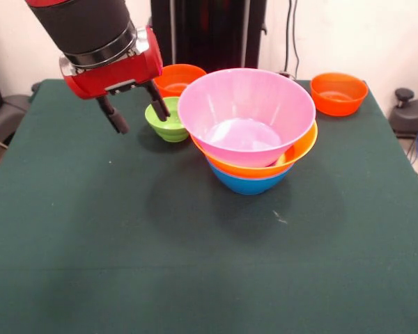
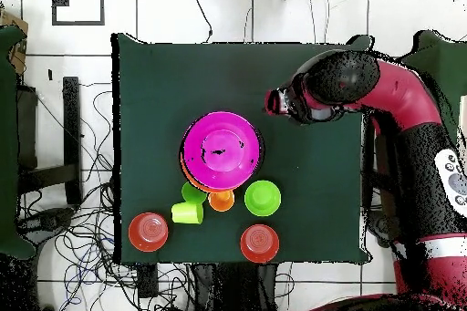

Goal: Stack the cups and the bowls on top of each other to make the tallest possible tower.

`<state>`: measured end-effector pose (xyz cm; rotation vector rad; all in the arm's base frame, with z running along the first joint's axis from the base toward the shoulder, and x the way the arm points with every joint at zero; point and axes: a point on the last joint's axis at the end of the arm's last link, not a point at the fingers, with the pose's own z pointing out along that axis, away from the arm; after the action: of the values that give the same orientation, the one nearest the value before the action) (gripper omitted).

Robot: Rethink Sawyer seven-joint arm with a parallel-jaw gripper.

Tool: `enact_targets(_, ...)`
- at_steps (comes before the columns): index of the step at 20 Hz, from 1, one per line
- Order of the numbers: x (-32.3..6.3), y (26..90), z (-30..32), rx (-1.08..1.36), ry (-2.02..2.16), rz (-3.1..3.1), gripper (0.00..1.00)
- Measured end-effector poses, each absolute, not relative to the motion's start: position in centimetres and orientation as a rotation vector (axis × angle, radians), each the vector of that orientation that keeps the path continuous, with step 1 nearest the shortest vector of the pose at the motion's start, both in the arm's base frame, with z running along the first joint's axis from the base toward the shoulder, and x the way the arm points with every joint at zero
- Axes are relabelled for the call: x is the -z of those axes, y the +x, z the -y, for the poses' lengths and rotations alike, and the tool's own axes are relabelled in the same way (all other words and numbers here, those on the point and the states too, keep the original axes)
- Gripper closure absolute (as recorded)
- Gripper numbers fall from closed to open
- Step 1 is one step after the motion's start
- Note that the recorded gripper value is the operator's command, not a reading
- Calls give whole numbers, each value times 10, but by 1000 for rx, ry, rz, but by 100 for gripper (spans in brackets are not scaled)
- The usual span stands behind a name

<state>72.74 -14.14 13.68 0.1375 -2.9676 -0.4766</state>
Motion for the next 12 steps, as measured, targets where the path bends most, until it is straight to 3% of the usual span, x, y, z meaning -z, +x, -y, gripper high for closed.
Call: enact_targets(12, -138, 730, 135, 490, 156, 2970, 0)
